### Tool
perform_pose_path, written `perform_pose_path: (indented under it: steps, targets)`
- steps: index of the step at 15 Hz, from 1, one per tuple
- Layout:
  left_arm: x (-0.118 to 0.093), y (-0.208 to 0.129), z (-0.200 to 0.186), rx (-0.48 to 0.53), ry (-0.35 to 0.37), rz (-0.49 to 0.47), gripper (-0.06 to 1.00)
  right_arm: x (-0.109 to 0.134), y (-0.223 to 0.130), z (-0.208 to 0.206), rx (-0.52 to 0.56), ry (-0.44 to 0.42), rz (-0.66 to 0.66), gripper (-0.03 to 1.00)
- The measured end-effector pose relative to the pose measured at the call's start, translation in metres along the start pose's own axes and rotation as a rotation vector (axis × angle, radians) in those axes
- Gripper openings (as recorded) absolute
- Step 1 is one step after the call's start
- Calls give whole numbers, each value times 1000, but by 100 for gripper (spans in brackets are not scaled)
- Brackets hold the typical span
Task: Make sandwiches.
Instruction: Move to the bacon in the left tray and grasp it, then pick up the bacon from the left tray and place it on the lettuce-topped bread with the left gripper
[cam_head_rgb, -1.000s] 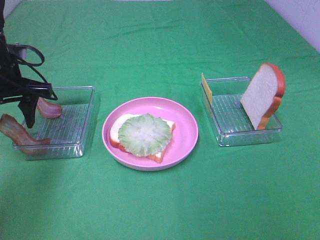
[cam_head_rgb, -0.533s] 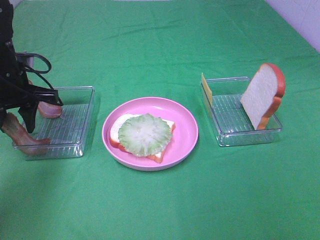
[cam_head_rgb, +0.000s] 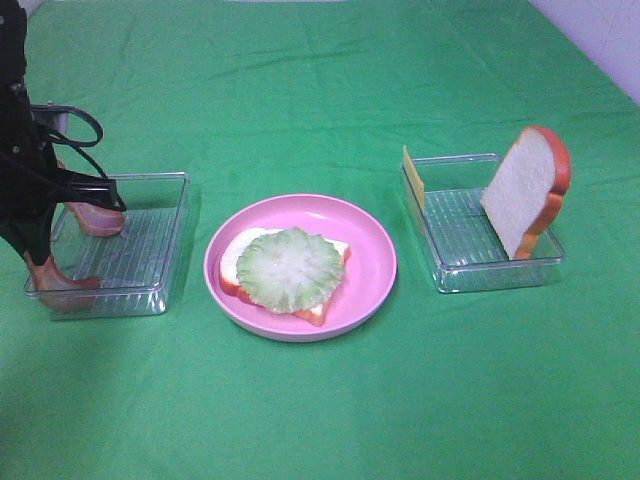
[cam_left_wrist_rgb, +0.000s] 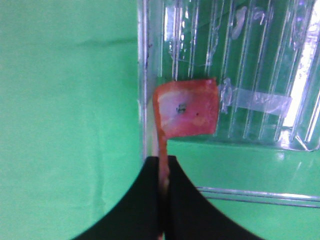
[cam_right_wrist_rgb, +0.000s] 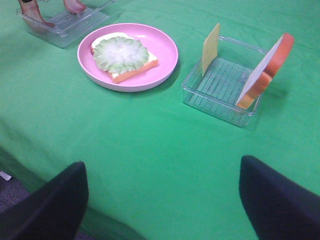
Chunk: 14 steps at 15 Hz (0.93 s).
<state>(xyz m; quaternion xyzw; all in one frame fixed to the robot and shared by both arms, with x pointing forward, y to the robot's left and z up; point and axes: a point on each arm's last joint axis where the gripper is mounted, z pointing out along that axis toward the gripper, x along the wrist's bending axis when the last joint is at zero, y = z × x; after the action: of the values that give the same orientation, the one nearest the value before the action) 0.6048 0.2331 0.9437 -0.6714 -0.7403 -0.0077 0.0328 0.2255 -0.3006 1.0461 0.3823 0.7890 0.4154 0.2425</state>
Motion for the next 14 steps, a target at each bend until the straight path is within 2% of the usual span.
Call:
perform_pose_path:
  steps: [4, 8, 9, 10, 11, 13, 14]
  targets:
    - [-3, 4, -10, -27, -27, -3, 0, 0, 0, 0, -1, 0, 0, 78]
    - [-14, 5, -66, -173, -218, 17, 0, 0, 0, 0, -1, 0, 0, 78]
    - [-19, 4, -81, -216, -298, 27, 0, 0, 0, 0, -1, 0, 0, 78]
    - [-27, 2, -97, -270, -426, 44, 0, 0, 0, 0, -1, 0, 0, 78]
    - [-34, 2, -102, -288, -512, 66, 0, 0, 0, 0, -1, 0, 0, 78]
    - [-44, 2, -105, -297, -626, 93, 0, 0, 0, 0, -1, 0, 0, 78]
    - [-56, 2, -108, -317, -726, 122, 0, 0, 0, 0, -1, 0, 0, 78]
